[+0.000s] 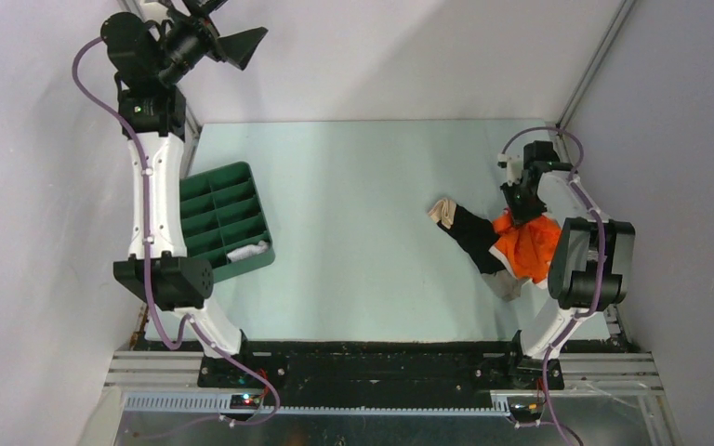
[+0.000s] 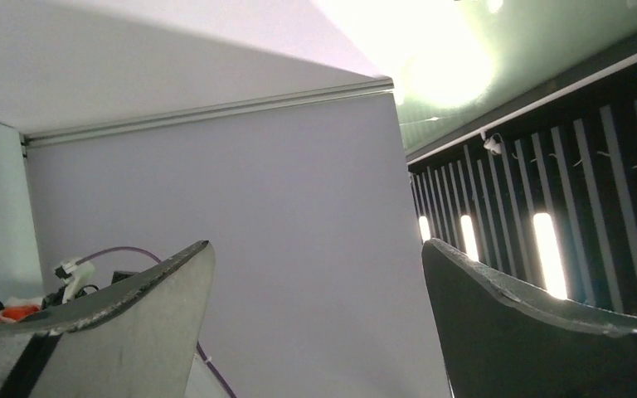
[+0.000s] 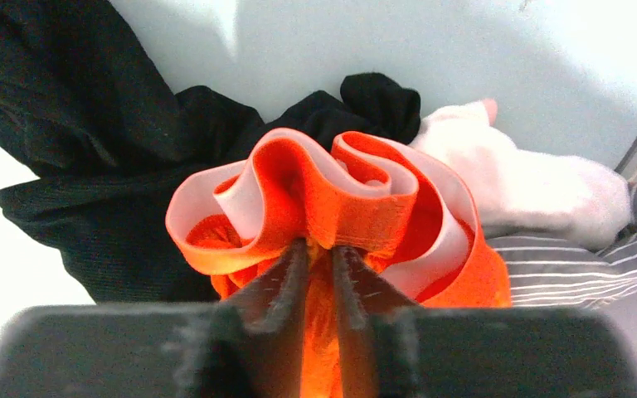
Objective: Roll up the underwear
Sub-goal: Move the underwear to the center of the board.
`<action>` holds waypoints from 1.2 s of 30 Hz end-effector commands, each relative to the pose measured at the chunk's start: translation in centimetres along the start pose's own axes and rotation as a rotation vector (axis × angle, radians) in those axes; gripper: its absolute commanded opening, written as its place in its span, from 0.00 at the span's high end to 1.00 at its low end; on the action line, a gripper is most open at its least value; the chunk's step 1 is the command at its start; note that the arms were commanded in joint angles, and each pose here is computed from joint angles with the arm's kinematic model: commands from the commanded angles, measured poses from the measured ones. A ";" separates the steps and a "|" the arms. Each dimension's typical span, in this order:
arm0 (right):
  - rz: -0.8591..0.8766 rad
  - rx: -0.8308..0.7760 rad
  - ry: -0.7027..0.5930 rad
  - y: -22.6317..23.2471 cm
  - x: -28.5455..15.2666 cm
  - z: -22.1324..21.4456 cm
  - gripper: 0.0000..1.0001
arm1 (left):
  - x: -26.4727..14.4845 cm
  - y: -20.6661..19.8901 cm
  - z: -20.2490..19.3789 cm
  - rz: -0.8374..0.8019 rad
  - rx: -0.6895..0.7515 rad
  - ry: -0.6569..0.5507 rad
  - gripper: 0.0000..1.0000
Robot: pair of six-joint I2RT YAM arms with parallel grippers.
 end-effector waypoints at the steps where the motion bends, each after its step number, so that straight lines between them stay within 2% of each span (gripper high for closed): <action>1: -0.037 -0.013 -0.099 0.2 -2.6 2.5 0.91 | -0.5 -1.0 -0.4 -0.003 -0.059 0.032 0.01; 3: -0.008 -0.021 -0.153 1.4 -4.2 3.4 1.00 | -0.4 -1.0 -0.3 -0.011 -0.052 0.037 0.01; 8: 0.071 -0.193 -0.321 7.0 -9.6 5.8 1.00 | -0.8 -1.6 -0.8 -0.035 -0.026 0.053 0.01; 13: 0.325 -0.345 -0.443 14.5 -13.6 6.2 1.00 | -1.3 -2.3 -1.6 -0.076 0.016 0.076 0.01; 16: 0.495 -0.374 -0.464 17.7 -15.0 6.2 1.00 | -1.5 -1.2 -1.6 -0.015 -0.020 0.055 0.01; 19: 0.593 -0.355 -0.483 18.9 -16.0 6.8 1.00 | -1.4 2.8 -1.0 0.069 0.031 0.053 0.00; 20: 0.602 -0.347 -0.491 19.0 -16.1 7.1 0.95 | -1.6 3.3 -1.3 0.045 0.133 0.071 0.01; 21: 0.599 -0.320 -0.499 19.2 -16.0 7.5 0.87 | -1.6 5.9 -1.0 0.089 0.130 0.090 0.01; 22: 0.571 -0.298 -0.482 19.1 -15.1 7.9 0.66 | -2.0 6.8 -1.3 0.083 0.214 0.105 0.01; 23: 0.555 -0.265 -0.481 19.1 -14.7 8.3 0.57 | -2.1 9.6 -1.2 0.141 0.198 0.121 0.01; 24: 0.516 -0.230 -0.465 18.7 -13.6 8.9 0.43 | -2.6 10.7 -1.6 0.162 0.264 0.135 0.01; 25: 0.506 -0.175 -0.450 18.4 -13.1 9.2 0.35 | -3.2 13.9 -1.6 0.260 0.223 0.136 0.01; 26: 0.481 -0.125 -0.447 17.4 -12.6 9.8 0.22 | -4.2 15.8 -2.1 0.306 0.313 0.146 0.01; 27: 0.477 -0.075 -0.451 16.8 -12.7 10.2 0.17 | -5.1 17.1 -2.7 0.386 0.314 0.165 0.01; 28: 0.460 -0.035 -0.447 15.4 -12.6 10.3 0.06 | -5.9 18.2 -3.4 0.439 0.464 0.193 0.01; 29: 0.449 -0.003 -0.447 14.3 -12.5 10.3 0.03 | -7.1 19.4 -4.1 0.541 0.474 0.223 0.01; 30: 0.451 -0.005 -0.443 13.8 -12.9 9.9 0.01 | -7.7 20.0 -5.4 0.589 0.658 0.274 0.01; 31: 0.457 -0.039 -0.436 13.3 -12.6 9.3 0.01 | -8.7 20.8 -6.2 0.668 0.705 0.300 0.01; 32: 0.455 -0.067 -0.444 13.0 -13.2 8.5 0.00 | -9.7 21.6 -7.0 0.752 0.874 0.295 0.01; 33: 0.462 -0.136 -0.429 13.0 -12.5 7.5 0.00 | -10.3 22.0 -7.5 0.791 0.952 0.292 0.01; 34: 0.463 -0.176 -0.449 12.9 -13.3 6.6 0.00 | -11.7 22.7 -8.1 0.866 1.105 0.285 0.01; 36: 0.469 -0.277 -0.473 12.9 -13.2 4.6 0.00 | -13.2 23.8 -8.2 0.982 1.307 0.311 0.01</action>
Point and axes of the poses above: each gripper's point midway between its finger pads, its own x axis out along the fingers, its own y axis along the line the jaws close on, z = x × y, the point moved 10 cm from there along -x, back along the fingers, and after that the axes turned 3 degrees about -x, right-handed, at the moved point
